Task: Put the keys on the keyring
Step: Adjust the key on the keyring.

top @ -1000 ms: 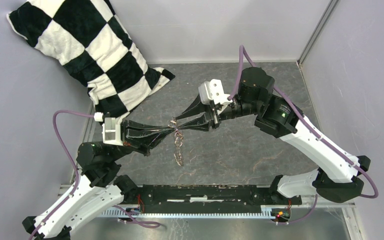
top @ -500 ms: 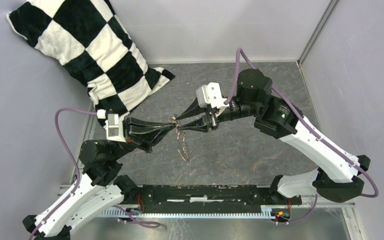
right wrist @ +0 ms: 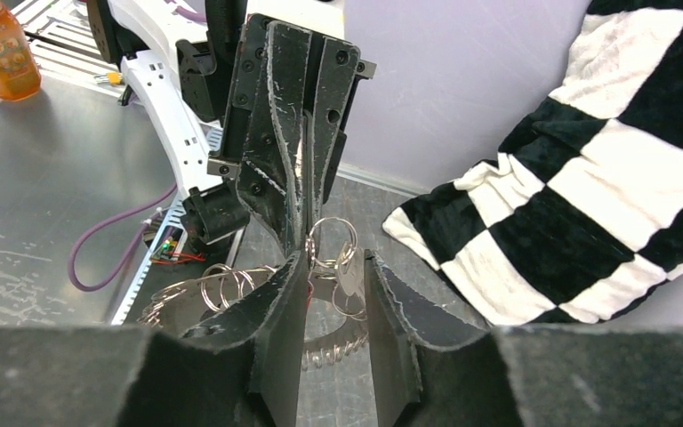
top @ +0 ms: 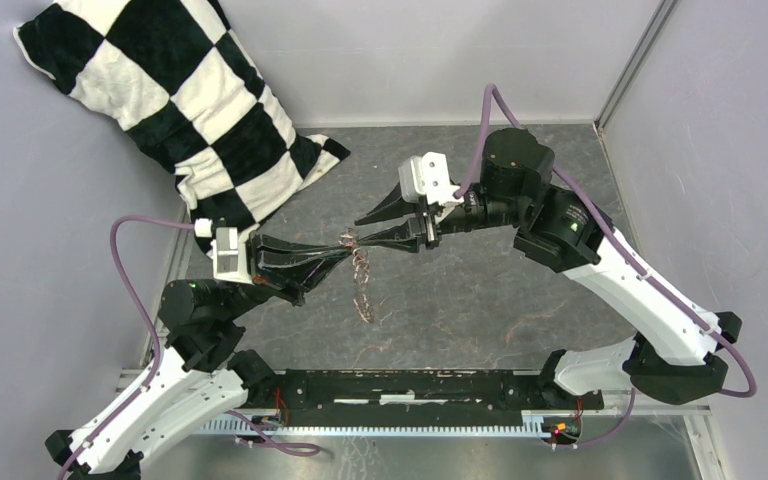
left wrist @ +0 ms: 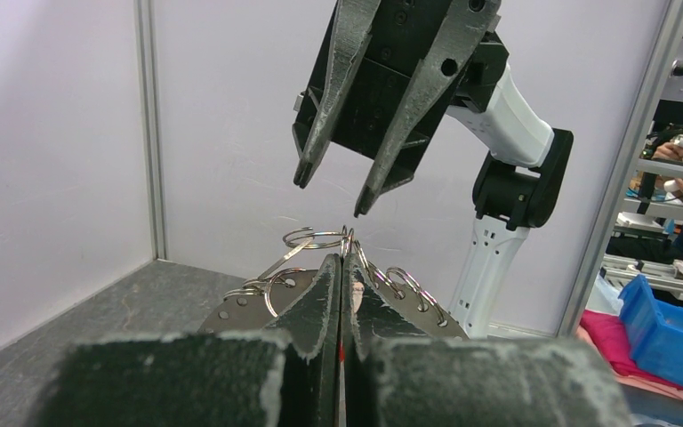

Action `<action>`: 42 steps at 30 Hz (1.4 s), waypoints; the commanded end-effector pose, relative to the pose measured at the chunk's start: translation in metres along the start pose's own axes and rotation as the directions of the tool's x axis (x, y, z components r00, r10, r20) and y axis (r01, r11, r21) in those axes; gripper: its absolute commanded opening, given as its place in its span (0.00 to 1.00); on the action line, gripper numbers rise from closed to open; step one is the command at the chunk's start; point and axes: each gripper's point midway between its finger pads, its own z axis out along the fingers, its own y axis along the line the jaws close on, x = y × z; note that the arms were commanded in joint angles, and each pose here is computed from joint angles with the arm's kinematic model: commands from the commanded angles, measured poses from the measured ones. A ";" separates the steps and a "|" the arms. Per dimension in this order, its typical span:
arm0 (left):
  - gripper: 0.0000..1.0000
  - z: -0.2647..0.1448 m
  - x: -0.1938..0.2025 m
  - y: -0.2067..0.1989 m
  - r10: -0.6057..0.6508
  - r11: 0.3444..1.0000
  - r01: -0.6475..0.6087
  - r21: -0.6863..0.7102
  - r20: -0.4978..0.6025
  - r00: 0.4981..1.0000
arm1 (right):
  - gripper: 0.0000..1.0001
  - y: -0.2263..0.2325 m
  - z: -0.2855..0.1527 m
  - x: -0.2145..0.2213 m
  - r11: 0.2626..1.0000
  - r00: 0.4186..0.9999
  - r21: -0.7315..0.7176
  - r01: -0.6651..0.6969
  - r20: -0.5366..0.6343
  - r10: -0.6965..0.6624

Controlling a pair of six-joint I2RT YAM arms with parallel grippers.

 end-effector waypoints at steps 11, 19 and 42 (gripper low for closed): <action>0.02 0.001 -0.019 -0.001 0.055 0.998 -0.055 -0.005 0.061 0.997 | 0.32 0.005 0.005 -0.011 0.997 0.999 -0.078 -0.014 0.039 0.017; 0.02 0.001 -0.019 0.000 0.054 0.999 -0.053 -0.009 0.062 0.997 | 0.29 0.007 0.005 -0.005 0.997 0.999 -0.081 -0.020 0.033 0.023; 0.02 -0.001 -0.017 0.002 0.051 0.999 -0.050 -0.018 0.054 0.997 | 0.01 0.006 0.004 0.003 0.998 1.000 -0.058 -0.012 0.018 0.013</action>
